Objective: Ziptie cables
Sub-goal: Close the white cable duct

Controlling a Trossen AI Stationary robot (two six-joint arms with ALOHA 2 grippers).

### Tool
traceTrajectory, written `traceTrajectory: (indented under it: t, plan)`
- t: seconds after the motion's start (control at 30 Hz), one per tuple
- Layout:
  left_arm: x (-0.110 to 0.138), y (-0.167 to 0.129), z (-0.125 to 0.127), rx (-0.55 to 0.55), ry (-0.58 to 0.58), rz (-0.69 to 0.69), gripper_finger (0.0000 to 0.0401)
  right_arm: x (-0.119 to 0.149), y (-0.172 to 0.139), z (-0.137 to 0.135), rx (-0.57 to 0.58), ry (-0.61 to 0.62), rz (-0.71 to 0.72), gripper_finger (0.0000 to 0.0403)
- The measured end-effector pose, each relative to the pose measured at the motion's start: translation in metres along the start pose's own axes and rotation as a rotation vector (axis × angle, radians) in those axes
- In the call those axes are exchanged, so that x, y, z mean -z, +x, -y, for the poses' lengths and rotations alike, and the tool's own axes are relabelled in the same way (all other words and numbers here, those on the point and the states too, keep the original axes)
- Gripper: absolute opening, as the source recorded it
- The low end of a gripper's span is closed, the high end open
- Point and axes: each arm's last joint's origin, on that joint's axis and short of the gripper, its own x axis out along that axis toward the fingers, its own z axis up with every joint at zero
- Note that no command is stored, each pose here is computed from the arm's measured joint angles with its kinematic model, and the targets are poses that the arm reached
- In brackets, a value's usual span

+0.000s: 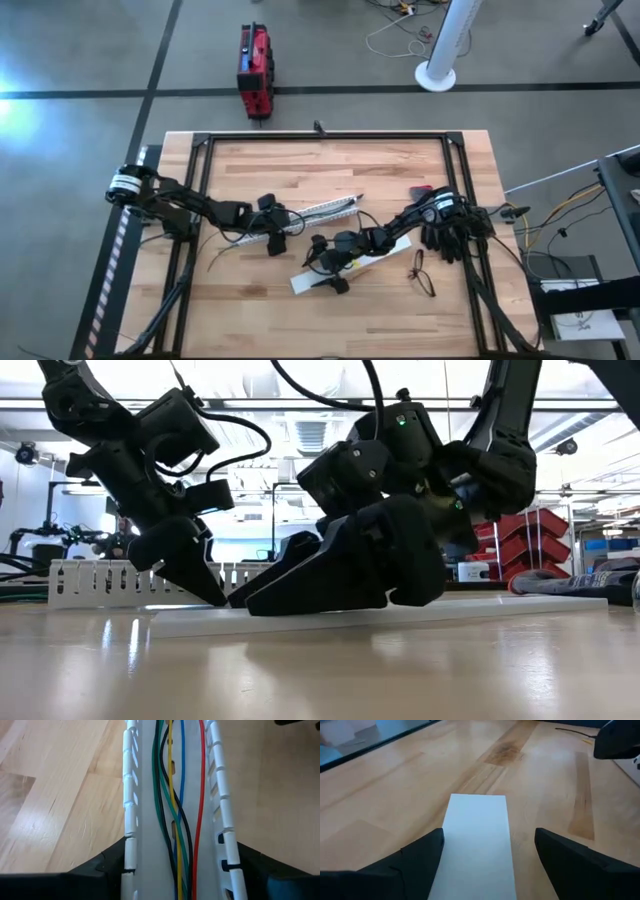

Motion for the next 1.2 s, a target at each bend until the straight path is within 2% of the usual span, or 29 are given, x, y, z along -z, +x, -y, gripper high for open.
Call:
traceTrajectory:
  t: [0.2, 0.37, 0.6, 0.8, 1.03, 1.2]
  plan:
    - [0.000, 0.000, 0.000, 0.000, -0.003, -0.001, 0.0219, -0.007, -0.002, 0.000, 0.003, -0.064, 0.011, 0.0302]
    - [0.000, 0.000, 0.000, 0.000, -0.010, 0.000, 0.0229, -0.007, -0.002, -0.001, -0.009, -0.081, 0.013, 0.0302]
    - [0.000, 0.000, 0.000, 0.000, -0.025, 0.000, 0.0220, -0.005, -0.002, -0.007, -0.060, -0.046, -0.006, 0.0302]
    - [0.000, 0.000, 0.000, 0.000, -0.025, 0.000, 0.0228, 0.006, 0.002, -0.005, 0.010, -0.019, -0.041, 0.0302]
    - [0.000, 0.000, 0.000, 0.000, -0.025, 0.001, 0.0219, 0.017, 0.005, -0.005, 0.009, -0.002, -0.063, 0.0302]
    - [0.000, 0.000, 0.000, 0.000, -0.023, 0.001, 0.0227, 0.020, 0.006, -0.005, 0.011, 0.082, -0.065, 0.0293]
